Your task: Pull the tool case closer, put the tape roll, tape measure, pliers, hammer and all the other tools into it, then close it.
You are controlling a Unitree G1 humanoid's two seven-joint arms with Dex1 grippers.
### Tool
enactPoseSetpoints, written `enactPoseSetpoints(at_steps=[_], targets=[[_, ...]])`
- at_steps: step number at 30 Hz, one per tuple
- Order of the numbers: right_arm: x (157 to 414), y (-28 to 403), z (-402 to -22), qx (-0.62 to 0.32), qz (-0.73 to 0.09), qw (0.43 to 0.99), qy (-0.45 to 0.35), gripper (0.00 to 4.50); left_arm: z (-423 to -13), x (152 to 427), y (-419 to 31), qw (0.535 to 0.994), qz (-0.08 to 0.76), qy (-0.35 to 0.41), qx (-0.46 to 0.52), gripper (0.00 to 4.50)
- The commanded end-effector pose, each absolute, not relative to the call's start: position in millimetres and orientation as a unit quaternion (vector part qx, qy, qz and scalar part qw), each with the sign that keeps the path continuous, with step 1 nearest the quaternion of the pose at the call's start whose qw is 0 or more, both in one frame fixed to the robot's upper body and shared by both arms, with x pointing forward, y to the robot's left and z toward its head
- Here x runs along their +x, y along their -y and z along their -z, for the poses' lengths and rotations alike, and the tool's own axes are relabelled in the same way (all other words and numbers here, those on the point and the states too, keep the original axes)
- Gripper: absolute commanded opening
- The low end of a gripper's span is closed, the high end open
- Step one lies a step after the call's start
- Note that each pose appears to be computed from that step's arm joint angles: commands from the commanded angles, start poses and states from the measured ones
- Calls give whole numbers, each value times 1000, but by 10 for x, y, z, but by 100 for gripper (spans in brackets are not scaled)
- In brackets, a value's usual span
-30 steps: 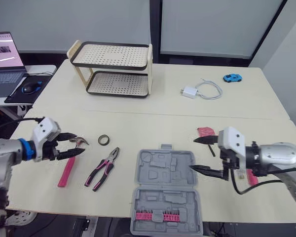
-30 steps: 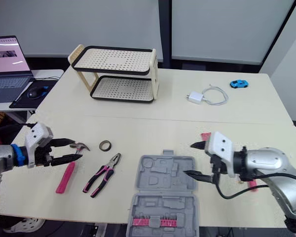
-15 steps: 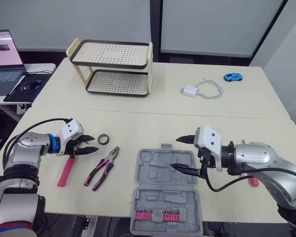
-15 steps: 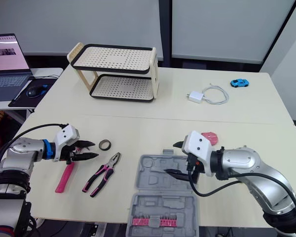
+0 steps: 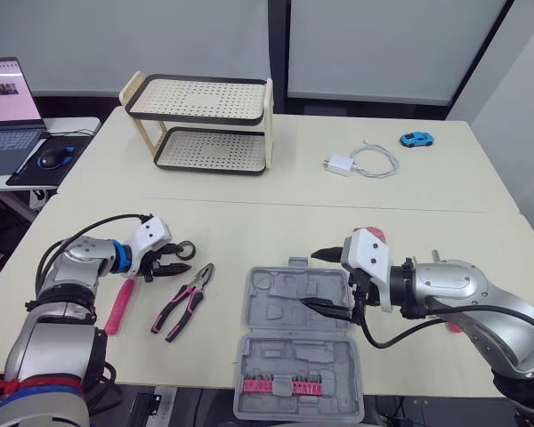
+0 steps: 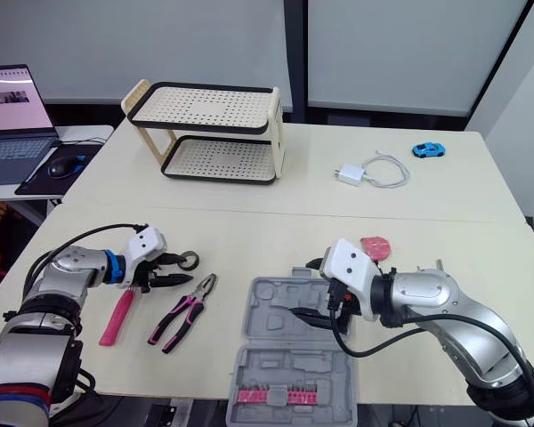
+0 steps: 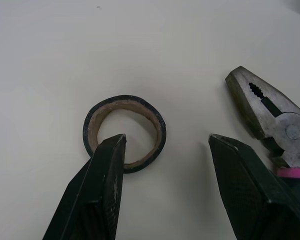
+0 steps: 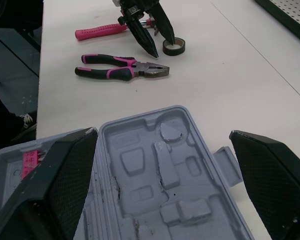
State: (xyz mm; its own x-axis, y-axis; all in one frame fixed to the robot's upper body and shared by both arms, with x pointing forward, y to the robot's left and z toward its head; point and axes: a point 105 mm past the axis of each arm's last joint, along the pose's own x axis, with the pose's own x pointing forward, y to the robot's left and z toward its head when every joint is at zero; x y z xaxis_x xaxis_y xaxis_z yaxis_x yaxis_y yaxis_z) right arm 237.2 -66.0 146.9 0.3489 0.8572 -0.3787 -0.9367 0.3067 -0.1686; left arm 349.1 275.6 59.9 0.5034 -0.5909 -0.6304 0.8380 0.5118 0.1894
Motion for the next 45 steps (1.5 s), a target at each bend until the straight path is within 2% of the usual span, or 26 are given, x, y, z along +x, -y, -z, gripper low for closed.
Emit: enactPoseSetpoints(at_steps=[1,9,15,20,26,29,34,39,45], targets=[[2311,612,-1567,-187,-569,796,-87,450,-615,3542,-2733,834,423,-248,254,231],[2287,627,-1558,-185,-568,797,-92,450,-599,3574,-2618,825,437,-244,262,1],[2274,633,-1554,-183,-564,800,-93,450,-754,3608,-2613,821,447,-230,272,1],[2244,649,-1562,-183,-561,802,-93,450,-1227,3644,-2517,810,483,-177,282,1],[2219,756,-1512,-194,-541,811,-109,450,-1555,3241,-1944,746,598,-162,242,1],[2219,791,-1495,-190,-529,819,-117,450,-1538,3058,-1732,730,625,-173,217,1],[2207,834,-1422,-177,-506,832,-142,450,-1313,2900,-1371,717,648,-184,178,1],[2197,822,-1362,-173,-498,835,-157,450,-1085,2848,-1209,721,646,-197,155,1],[2178,789,-1334,-171,-495,837,-162,450,-837,2866,-1213,728,637,-212,140,1]])
